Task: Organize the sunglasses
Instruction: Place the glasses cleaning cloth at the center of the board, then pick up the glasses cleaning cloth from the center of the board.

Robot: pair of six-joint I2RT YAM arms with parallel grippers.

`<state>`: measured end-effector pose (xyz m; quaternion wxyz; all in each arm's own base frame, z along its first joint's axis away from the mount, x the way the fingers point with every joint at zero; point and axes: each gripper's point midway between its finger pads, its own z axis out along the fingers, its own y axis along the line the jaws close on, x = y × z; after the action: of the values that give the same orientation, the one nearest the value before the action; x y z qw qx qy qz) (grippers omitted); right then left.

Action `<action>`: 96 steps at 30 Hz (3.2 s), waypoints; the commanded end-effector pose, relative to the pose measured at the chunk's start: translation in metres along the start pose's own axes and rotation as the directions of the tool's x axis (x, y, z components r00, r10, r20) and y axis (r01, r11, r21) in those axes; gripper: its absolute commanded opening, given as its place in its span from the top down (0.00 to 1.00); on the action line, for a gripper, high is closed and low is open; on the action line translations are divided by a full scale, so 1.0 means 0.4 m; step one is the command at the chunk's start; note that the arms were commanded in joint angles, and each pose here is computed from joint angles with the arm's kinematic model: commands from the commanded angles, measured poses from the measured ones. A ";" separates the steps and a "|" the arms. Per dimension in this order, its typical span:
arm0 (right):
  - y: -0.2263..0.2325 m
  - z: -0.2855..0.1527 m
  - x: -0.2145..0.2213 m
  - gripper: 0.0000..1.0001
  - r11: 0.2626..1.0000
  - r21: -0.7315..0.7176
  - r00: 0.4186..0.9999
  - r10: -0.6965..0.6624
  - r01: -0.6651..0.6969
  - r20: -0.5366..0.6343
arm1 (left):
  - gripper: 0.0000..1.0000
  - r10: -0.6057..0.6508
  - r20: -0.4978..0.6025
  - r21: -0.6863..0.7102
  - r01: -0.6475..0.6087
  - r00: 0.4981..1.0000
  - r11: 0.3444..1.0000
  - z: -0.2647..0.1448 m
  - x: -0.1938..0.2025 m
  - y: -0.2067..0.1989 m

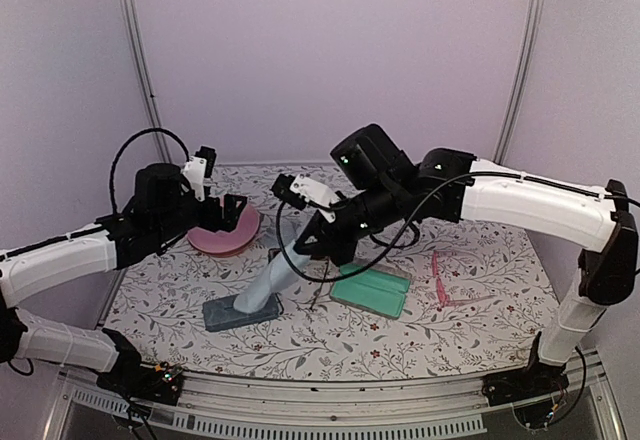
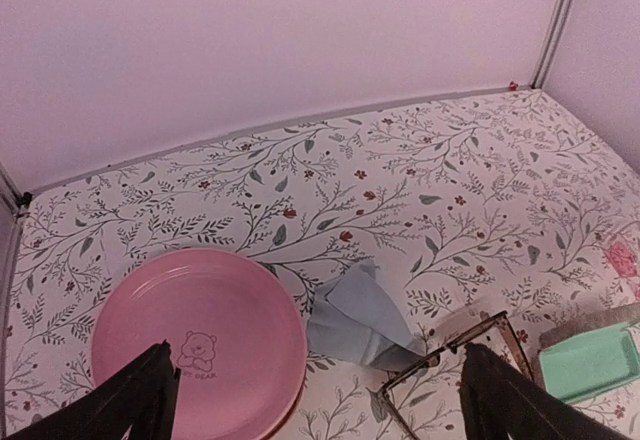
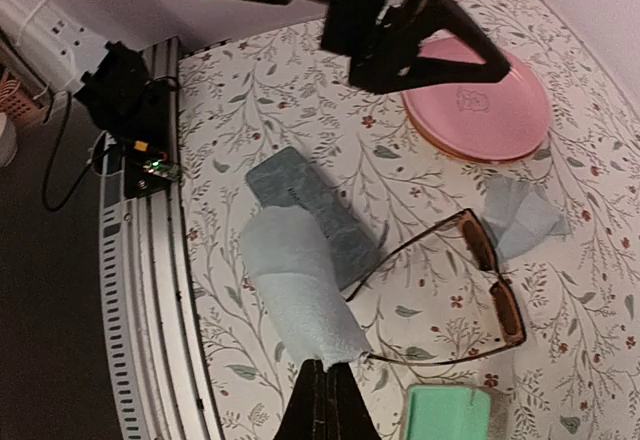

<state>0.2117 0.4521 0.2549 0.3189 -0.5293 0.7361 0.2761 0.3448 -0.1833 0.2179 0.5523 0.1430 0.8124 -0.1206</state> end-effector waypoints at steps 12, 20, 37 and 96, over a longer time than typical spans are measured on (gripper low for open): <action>-0.041 0.105 0.568 0.99 0.886 0.056 0.815 0.446 -0.459 -0.371 | 0.02 0.071 -0.091 0.284 -0.043 0.993 0.958 -0.043 0.140 -0.180; -0.026 0.086 0.545 0.98 0.889 0.016 0.830 0.434 -0.458 -0.351 | 0.11 0.031 -0.103 0.459 0.020 0.994 0.888 -0.073 0.208 -0.291; -0.009 0.005 0.682 0.95 0.854 0.128 0.755 0.508 -0.504 -0.415 | 0.42 0.270 -0.121 0.826 -0.054 0.955 0.561 -0.111 0.387 -0.644; -0.012 -0.042 0.724 0.93 0.758 0.203 0.671 0.646 -0.620 -0.365 | 0.82 0.671 -0.160 0.867 -0.222 0.724 0.445 -0.029 0.687 -0.743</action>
<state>0.1404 0.2605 0.0394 0.0405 -0.2806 0.9344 0.2156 0.1556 -0.4566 0.0125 0.2717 0.6008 0.6868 -0.3058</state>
